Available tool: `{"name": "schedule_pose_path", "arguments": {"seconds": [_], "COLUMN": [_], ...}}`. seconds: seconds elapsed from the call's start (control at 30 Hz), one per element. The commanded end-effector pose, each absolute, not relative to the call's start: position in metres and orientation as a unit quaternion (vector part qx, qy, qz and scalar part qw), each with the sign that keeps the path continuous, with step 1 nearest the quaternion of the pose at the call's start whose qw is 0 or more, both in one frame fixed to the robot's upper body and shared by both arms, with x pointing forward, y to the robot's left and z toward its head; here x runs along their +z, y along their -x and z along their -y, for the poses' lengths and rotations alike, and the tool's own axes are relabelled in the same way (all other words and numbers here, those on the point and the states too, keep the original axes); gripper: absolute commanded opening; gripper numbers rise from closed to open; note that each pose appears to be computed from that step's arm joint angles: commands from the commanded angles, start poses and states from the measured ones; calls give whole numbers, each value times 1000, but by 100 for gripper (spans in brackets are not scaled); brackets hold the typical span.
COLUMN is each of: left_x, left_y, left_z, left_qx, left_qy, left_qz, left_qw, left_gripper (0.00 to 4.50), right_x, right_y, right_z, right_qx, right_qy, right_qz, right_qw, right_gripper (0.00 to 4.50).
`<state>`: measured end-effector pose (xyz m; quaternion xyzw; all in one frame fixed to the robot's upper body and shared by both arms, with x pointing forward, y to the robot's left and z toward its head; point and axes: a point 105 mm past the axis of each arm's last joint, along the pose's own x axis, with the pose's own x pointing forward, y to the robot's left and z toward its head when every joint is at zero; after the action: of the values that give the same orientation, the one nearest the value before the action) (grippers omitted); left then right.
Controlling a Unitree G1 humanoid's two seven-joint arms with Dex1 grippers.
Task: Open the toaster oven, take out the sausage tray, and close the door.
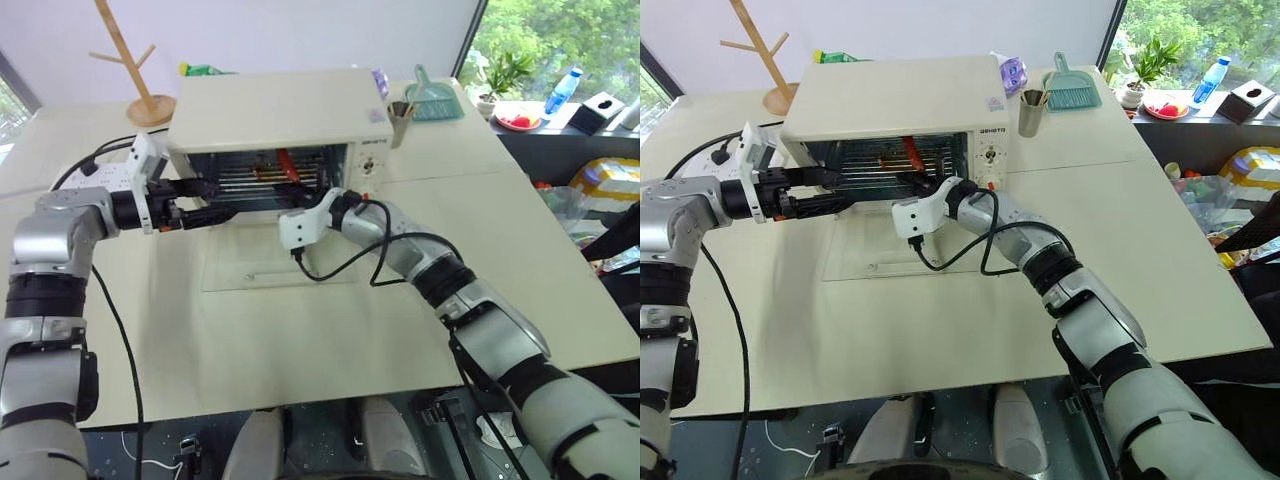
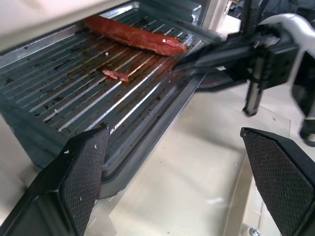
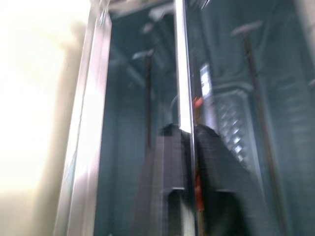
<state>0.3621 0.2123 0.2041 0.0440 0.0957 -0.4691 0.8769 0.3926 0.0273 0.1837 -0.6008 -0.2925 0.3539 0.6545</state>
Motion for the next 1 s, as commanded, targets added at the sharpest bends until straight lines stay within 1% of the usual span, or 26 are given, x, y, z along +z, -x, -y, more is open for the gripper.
{"name": "schedule_pose_path", "arguments": {"seconds": [0.03, 0.3, 0.5, 1.0], "left_x": [229, 232, 233, 234], "left_y": [-362, -361, -360, -360], "left_z": [-214, -215, -215, -215], "left_qx": [-464, -463, -462, -458], "left_qy": [-53, -50, -50, -48], "left_qz": [-61, -59, -56, -53], "left_qw": [882, 883, 884, 886], "left_gripper": [450, 450, 450, 450], "right_x": [208, 205, 204, 192], "right_y": [-393, -396, -400, -412], "right_z": [-34, -43, -52, -55], "right_qx": [333, 339, 337, 336], "right_qy": [597, 601, 616, 643], "right_qz": [323, 323, 327, 308], "right_qw": [654, 648, 632, 616], "right_gripper": [248, 248, 248, 248]}}
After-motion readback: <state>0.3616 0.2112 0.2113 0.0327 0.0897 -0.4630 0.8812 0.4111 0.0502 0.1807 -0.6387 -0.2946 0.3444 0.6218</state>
